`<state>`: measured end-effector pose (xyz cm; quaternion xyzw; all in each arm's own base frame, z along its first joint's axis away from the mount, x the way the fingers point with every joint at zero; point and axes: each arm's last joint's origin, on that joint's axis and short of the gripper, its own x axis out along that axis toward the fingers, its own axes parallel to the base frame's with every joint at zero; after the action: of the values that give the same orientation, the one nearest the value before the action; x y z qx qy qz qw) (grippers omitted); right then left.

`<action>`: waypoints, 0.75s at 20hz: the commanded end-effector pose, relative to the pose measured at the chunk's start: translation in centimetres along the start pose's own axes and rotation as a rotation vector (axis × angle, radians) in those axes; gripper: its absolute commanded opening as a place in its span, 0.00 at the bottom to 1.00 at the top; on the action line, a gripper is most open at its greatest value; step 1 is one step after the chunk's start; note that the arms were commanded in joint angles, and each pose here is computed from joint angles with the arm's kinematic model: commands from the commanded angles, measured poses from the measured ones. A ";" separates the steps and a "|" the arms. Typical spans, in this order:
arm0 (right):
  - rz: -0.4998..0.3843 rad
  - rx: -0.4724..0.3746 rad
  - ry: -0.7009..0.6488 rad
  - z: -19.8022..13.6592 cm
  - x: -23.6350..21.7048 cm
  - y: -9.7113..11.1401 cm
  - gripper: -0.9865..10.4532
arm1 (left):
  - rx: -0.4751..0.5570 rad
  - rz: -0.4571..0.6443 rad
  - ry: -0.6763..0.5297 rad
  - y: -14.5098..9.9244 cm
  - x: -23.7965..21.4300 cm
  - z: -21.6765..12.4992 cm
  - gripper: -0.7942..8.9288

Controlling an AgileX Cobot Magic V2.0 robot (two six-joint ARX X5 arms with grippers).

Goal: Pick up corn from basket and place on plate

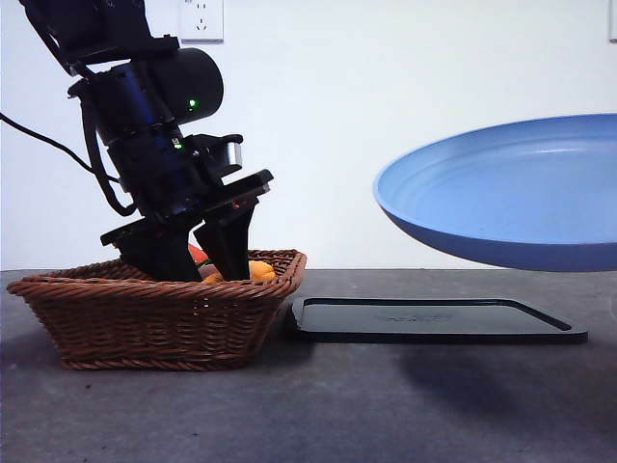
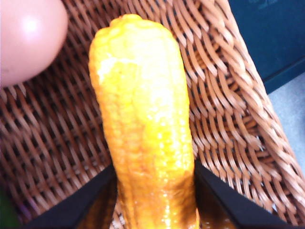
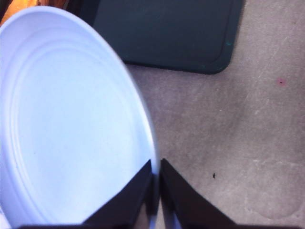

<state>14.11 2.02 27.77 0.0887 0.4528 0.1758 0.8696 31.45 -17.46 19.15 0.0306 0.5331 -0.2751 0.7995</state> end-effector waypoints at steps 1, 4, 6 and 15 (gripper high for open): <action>0.006 0.010 -0.020 0.7 -0.1 0.1 0.09 | 0.013 -0.010 -0.057 -0.6 -1.8 0.8 0.28; 0.004 0.020 0.008 1.3 0.9 -0.2 0.09 | 0.033 -0.070 -0.140 -1.5 -4.9 1.1 0.28; 0.015 0.045 0.027 2.1 2.3 -0.6 0.09 | 0.050 -0.123 -0.200 -2.4 -7.3 1.1 0.28; 0.217 0.172 0.115 4.3 8.0 -2.0 0.09 | 0.237 -0.413 -0.231 -9.7 -7.3 0.5 0.28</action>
<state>21.99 3.17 22.99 0.1929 0.5109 0.2304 0.8054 24.95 -22.25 28.16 -0.0180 0.3973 -0.4891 0.7763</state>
